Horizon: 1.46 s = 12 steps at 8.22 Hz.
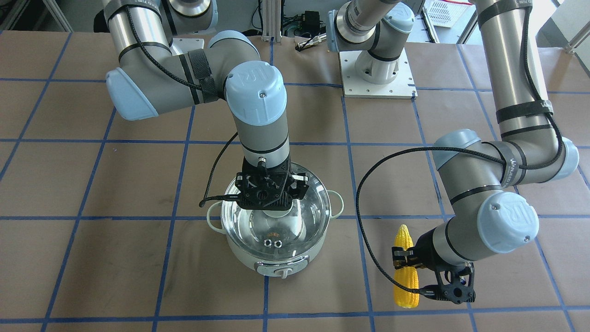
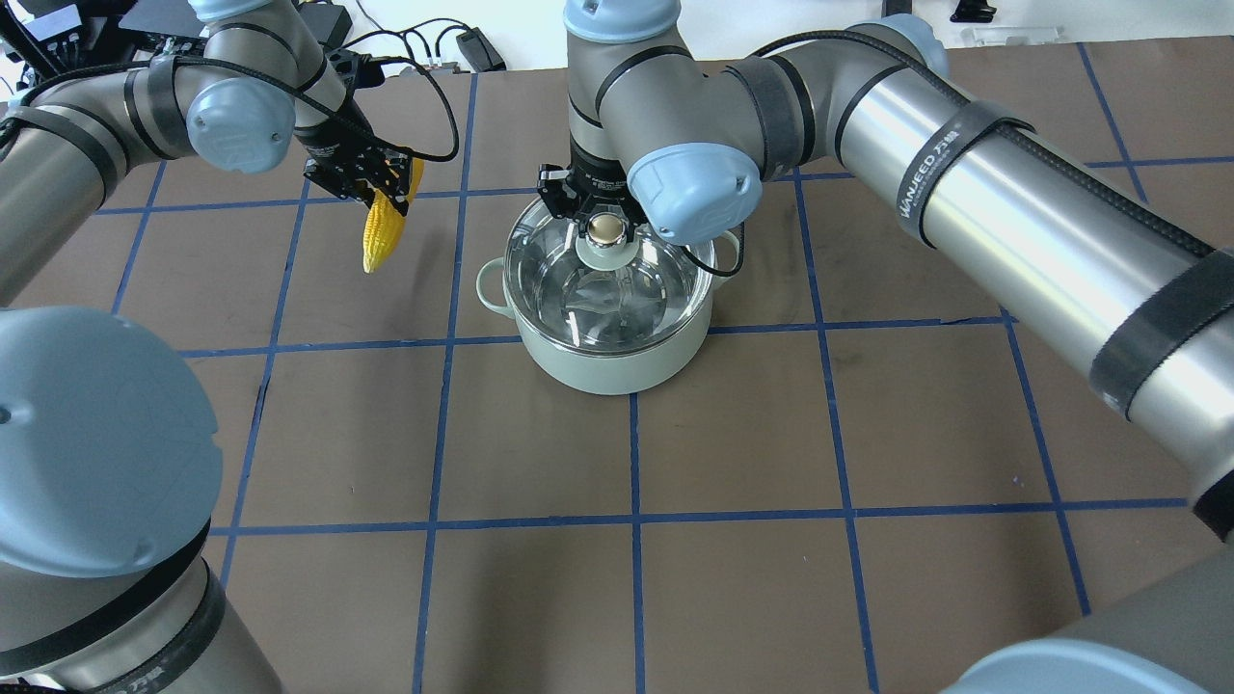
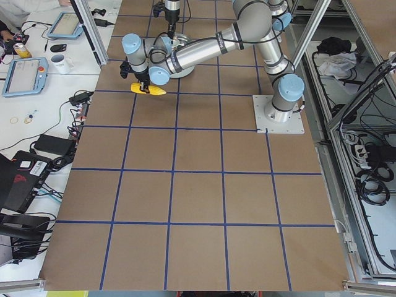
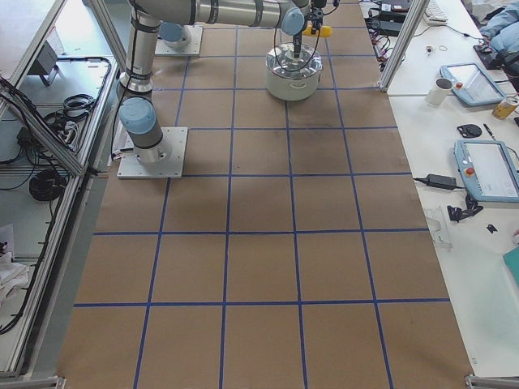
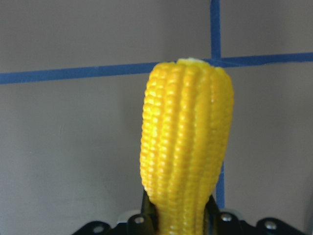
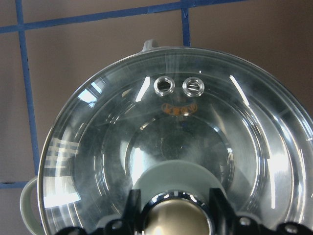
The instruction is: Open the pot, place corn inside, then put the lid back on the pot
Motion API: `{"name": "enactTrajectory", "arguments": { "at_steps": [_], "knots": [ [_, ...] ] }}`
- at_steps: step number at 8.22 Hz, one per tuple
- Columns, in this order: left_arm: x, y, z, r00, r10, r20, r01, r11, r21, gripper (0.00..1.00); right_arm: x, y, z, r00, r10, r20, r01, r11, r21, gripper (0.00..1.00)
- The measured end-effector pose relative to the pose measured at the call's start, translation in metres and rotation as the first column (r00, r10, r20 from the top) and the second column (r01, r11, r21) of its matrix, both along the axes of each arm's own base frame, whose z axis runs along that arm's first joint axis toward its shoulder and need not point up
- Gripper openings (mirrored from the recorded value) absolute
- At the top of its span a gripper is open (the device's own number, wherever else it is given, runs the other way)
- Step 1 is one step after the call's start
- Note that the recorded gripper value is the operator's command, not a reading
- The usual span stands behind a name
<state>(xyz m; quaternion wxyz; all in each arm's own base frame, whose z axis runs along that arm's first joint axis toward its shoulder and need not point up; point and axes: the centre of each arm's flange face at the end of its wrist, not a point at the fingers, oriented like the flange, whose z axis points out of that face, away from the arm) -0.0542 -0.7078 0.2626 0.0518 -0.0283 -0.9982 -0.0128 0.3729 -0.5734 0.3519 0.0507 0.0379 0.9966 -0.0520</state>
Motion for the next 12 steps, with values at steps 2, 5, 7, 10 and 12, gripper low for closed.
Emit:
{"name": "enactTrajectory", "arguments": {
  "at_steps": [2, 5, 7, 10, 12],
  "knots": [
    [-0.001, 0.001, 0.005, 1.000, 0.003, 0.002, -0.003, 1.000, -0.007, 0.00, -0.004, -0.007, 0.028, 1.000, 0.002, 0.007, -0.002, 1.000, -0.005, 0.18],
    [-0.018, 0.011, 0.042, 0.997, 0.071, 0.005, -0.071, 0.997, -0.029, 0.00, -0.084, -0.014, 0.100, 0.997, 0.069, -0.018, -0.068, 0.998, 0.016, 0.16],
    [-0.071, 0.031, 0.085, 0.988, 0.155, -0.002, -0.154, 0.986, -0.063, 0.00, -0.187, -0.019, 0.137, 0.986, 0.153, -0.061, -0.151, 0.988, 0.037, 0.15],
    [-0.174, 0.068, 0.124, 0.976, 0.213, -0.045, -0.216, 0.972, -0.095, 0.00, -0.327, -0.027, 0.143, 0.966, 0.246, -0.081, -0.240, 0.967, 0.082, 0.12],
    [-0.231, 0.092, 0.124, 0.975, 0.213, -0.069, -0.218, 0.973, -0.074, 0.00, -0.369, -0.024, 0.132, 0.963, 0.264, -0.063, -0.256, 0.961, 0.105, 0.12]
  ]
}}
